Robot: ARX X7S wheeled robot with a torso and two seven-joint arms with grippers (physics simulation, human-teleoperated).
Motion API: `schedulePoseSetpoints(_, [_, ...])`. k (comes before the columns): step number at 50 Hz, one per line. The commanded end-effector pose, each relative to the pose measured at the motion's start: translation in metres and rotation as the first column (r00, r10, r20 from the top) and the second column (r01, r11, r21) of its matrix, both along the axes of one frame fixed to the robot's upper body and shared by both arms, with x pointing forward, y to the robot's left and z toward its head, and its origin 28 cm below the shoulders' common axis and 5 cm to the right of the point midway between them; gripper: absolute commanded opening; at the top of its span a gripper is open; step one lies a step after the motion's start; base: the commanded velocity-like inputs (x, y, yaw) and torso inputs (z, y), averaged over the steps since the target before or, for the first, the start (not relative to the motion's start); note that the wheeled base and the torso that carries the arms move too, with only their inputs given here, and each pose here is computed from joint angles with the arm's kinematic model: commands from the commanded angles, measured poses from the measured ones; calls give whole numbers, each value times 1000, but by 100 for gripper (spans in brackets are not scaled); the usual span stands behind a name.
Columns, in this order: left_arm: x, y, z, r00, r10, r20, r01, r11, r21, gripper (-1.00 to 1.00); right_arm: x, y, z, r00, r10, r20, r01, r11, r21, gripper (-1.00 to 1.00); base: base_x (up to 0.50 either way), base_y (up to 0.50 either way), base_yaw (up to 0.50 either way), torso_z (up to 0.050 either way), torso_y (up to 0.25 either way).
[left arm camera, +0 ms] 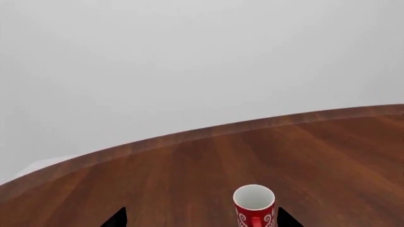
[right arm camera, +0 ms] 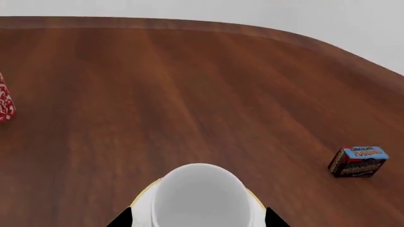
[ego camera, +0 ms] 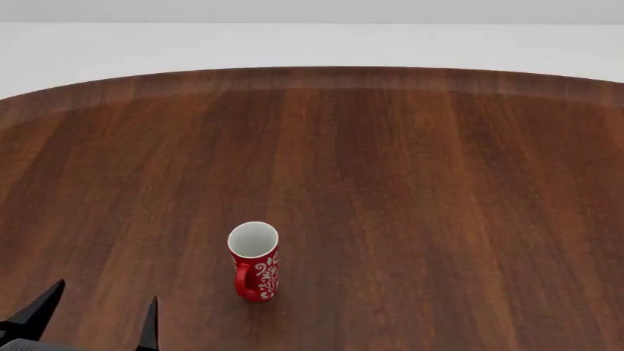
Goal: Put the white mug on the plate.
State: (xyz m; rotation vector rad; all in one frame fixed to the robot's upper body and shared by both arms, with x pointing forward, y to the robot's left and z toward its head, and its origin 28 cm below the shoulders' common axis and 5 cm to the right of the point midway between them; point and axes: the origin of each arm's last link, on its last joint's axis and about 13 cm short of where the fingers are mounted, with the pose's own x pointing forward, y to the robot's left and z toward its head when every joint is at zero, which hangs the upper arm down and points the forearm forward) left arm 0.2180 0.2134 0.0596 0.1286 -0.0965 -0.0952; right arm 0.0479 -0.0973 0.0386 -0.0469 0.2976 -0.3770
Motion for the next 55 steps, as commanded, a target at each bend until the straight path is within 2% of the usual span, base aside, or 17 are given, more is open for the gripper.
schedulePoseSetpoints(1, [-1,0,1,1000,1,10,-1,1000,-5,100,7,1,12,999,35,35,-34,999,-30,100,0,0,0,0,0])
schedulePoseSetpoints(23, [-12,8,1,1000,5,29,-4,1000,-20,100,29,-1,43,990,95,104,-81,988,-133,100,0,0,0,0,0])
schedulePoseSetpoints(25, [-14,8,7,999,-12,38,13,999,-34,100,32,-1,46,988,101,115,-84,986,-144,100,0,0,0,0,0])
schedulePoseSetpoints(40, [-26,5,66,982,-89,169,81,995,59,100,45,-6,64,980,138,145,-106,972,-208,100,0,0,0,0,0])
schedulePoseSetpoints(55, [-32,-2,107,954,-171,247,142,981,132,100,59,-11,82,970,155,185,-106,962,-252,100,0,0,0,0,0])
